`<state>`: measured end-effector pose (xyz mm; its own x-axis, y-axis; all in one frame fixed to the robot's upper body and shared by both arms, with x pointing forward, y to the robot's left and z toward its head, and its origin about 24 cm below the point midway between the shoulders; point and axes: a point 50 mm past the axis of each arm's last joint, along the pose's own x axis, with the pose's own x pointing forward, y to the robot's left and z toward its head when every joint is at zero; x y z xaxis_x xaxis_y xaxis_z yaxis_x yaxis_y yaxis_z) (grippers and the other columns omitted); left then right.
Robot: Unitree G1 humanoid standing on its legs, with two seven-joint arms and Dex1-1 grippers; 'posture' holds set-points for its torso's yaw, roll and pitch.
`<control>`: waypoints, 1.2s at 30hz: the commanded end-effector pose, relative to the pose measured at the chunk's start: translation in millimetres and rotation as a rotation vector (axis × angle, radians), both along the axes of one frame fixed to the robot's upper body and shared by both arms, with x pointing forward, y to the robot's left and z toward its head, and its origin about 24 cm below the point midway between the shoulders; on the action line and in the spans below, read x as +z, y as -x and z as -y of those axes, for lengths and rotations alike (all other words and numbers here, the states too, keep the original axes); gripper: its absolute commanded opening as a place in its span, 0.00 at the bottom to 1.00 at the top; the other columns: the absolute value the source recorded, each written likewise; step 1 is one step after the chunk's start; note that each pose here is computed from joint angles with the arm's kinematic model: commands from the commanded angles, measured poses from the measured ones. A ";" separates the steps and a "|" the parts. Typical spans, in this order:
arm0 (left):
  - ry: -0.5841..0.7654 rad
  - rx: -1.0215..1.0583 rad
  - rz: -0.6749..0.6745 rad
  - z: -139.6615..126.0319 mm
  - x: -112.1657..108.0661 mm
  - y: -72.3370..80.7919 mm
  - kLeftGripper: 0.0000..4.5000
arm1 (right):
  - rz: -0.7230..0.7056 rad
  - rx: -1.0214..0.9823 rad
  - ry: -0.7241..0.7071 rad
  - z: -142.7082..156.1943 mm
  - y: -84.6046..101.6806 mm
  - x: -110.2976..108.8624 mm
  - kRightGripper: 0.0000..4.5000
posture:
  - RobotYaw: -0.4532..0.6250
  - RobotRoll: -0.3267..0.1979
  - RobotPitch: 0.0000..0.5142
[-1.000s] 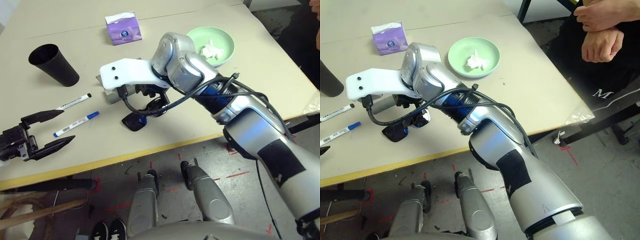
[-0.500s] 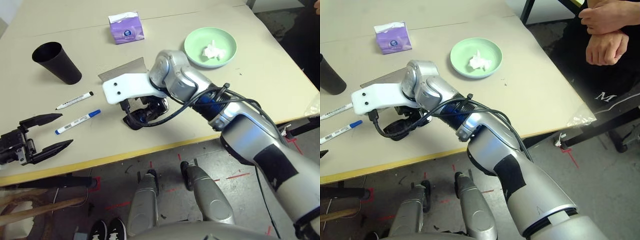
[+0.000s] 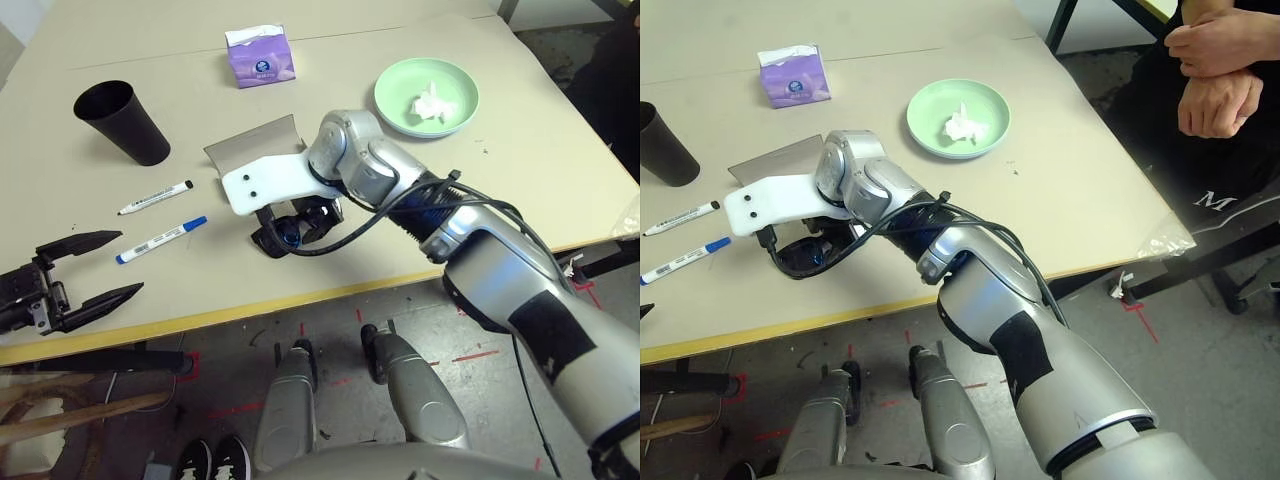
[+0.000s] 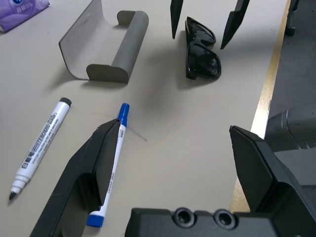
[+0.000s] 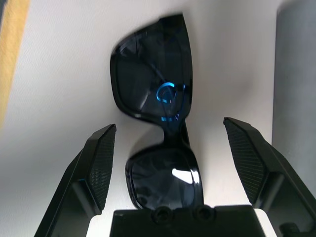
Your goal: Organize and tidy the items on the table.
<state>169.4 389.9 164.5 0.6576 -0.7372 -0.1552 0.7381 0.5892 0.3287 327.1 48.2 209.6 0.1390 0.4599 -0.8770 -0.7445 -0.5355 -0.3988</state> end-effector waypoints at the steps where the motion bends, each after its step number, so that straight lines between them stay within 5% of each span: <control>1: -0.001 0.012 0.003 -1.3 0.1 3.6 1.00 | 0.002 0.031 0.017 -3.4 4.9 -3.1 0.99 | 0.30 0.62 0.49; 18: 0.002 0.021 0.001 -3.2 -0.1 3.8 1.00 | -0.019 0.031 0.004 -6.0 7.2 -8.3 0.99 | 0.31 0.62 0.50; 21: 0.001 0.023 0.001 -4.3 -0.4 5.0 1.00 | -0.026 0.035 0.002 -5.1 8.6 -9.6 0.86 | 0.32 0.62 0.50; 31: 0.000 0.024 0.011 -2.9 1.7 7.5 1.00 | -0.034 0.032 -0.002 -1.3 9.8 -8.9 0.05 | 0.32 0.62 0.48; 36: 0.004 0.021 0.011 -0.9 0.8 6.2 1.00 | -0.042 0.030 0.006 1.5 10.7 -7.3 0.04 | 0.31 0.62 0.48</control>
<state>165.8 390.6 167.9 0.6722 -0.7252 -0.1488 0.7223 0.5984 0.3467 320.1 45.7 209.2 0.1179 0.4704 -0.8746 -0.7415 -0.5441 -0.3926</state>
